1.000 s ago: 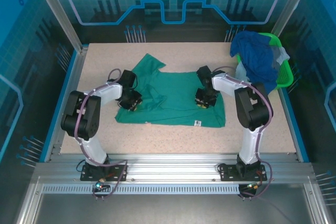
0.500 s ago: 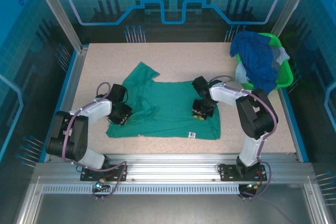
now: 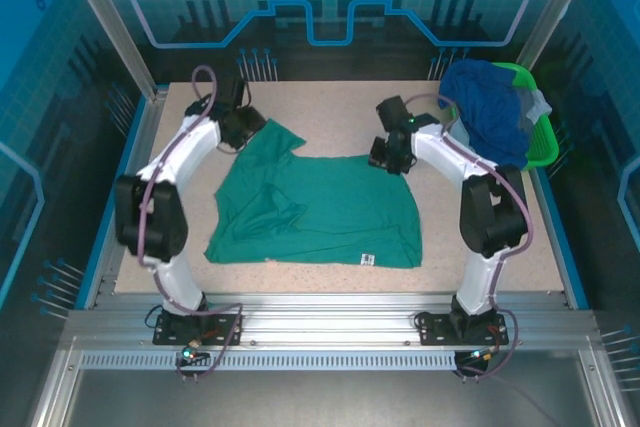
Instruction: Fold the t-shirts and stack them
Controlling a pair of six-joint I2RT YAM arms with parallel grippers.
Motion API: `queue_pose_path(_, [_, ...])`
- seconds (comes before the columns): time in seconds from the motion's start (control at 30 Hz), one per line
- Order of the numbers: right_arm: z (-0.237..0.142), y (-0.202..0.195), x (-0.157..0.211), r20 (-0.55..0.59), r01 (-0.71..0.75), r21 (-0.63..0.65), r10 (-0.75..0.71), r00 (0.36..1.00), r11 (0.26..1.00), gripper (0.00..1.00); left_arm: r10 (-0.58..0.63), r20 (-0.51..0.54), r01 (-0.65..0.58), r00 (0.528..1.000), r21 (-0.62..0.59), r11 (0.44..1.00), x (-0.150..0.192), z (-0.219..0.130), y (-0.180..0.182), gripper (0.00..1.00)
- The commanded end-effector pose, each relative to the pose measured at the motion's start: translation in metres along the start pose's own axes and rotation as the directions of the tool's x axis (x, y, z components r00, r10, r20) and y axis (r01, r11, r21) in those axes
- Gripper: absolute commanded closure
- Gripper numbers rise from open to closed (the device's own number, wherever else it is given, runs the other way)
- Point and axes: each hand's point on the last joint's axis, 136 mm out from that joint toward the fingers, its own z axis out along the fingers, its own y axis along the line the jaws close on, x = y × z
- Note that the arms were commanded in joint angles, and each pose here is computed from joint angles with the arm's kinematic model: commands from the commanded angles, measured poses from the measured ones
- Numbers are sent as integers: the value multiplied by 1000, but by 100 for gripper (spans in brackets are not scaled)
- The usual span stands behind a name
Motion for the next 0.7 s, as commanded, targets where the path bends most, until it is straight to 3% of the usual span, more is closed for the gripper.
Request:
queue_pose_path(0.0, [23,-7,-23,-12,50,13,-50,999,999,63,86,8,-86,996,41,995,-21,47,-7,43])
queue_pose_path(0.1, [32,-6,-39,-20,63,-19,-64,998,998,61,170,89,-180,981,127,975,-40,74,-32,43])
queue_pose_path(0.3, [48,-18,-50,-39,47,-37,-48,998,998,55,225,158,-247,961,137,959,-60,117,-34,42])
queue_pose_path(0.47, [54,-22,-50,-71,30,-35,-32,997,999,53,240,118,-253,964,119,960,-63,147,-37,42])
queue_pose_path(0.67, [48,-25,-50,-69,9,-35,-12,998,999,52,274,36,-275,961,4,962,-55,170,-23,45])
